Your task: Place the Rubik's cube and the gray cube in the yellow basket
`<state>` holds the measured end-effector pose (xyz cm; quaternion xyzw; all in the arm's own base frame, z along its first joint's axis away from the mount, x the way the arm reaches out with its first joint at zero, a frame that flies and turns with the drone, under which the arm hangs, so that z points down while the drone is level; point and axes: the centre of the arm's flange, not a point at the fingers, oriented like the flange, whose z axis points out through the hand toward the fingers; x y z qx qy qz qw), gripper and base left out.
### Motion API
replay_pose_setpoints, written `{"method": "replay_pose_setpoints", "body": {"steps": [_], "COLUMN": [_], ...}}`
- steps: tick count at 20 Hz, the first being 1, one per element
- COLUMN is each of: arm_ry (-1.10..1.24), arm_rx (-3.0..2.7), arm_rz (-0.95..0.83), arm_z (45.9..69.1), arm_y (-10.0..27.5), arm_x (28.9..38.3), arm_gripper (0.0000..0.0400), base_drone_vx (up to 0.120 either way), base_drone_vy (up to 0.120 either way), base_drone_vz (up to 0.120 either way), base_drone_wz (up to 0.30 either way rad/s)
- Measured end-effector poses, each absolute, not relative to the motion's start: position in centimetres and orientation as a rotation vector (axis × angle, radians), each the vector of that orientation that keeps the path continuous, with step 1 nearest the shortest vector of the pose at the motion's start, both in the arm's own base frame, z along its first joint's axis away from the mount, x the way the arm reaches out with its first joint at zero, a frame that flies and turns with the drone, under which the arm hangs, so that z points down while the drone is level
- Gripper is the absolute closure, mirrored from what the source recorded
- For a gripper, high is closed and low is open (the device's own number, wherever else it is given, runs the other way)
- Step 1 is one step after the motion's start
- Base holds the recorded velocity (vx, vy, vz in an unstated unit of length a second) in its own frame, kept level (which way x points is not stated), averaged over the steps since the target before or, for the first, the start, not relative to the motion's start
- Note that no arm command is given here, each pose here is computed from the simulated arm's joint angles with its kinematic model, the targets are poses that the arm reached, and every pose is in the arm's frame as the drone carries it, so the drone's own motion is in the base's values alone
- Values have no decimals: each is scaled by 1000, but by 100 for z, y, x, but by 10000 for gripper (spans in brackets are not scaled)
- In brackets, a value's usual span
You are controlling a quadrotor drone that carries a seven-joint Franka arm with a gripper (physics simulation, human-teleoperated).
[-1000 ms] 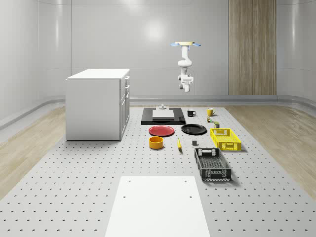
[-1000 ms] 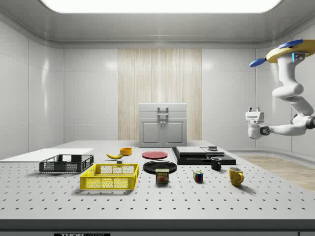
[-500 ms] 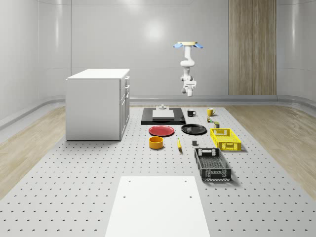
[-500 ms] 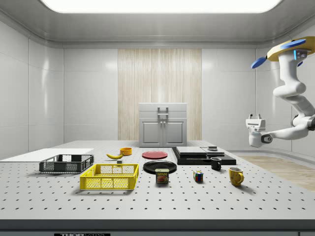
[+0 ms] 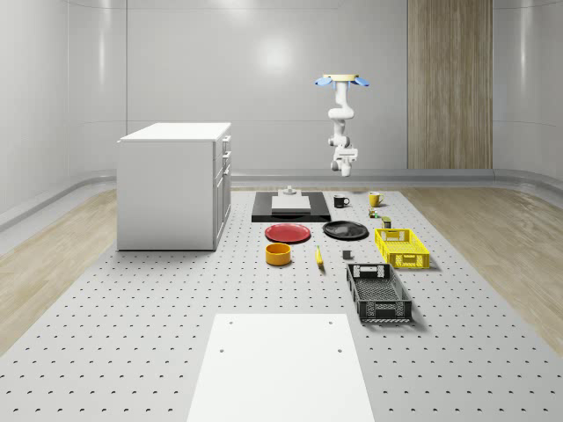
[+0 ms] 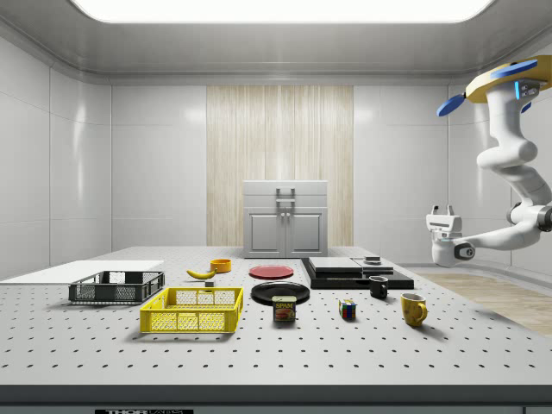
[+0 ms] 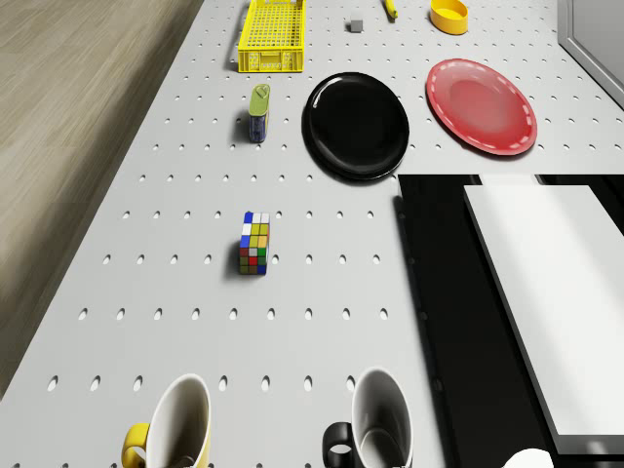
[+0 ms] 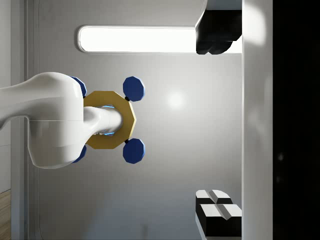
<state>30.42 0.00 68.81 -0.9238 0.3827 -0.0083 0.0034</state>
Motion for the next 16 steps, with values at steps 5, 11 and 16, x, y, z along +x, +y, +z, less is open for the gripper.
{"method": "replay_pose_setpoints", "body": {"steps": [5,11,16], "arm_ry": [1199,1199,1198], "arm_rx": [-2895,-2894,-2893], "arm_rz": [-32,-38,-44], "arm_z": [6904,6911,6913], "arm_y": [0,1,2], "arm_x": [3041,3037,3033], "arm_gripper": [0,0,0], "base_drone_vx": [120,120,120], "base_drone_vy": [120,120,120], "base_drone_vz": [0,0,0], "base_drone_wz": [0,0,0]}}
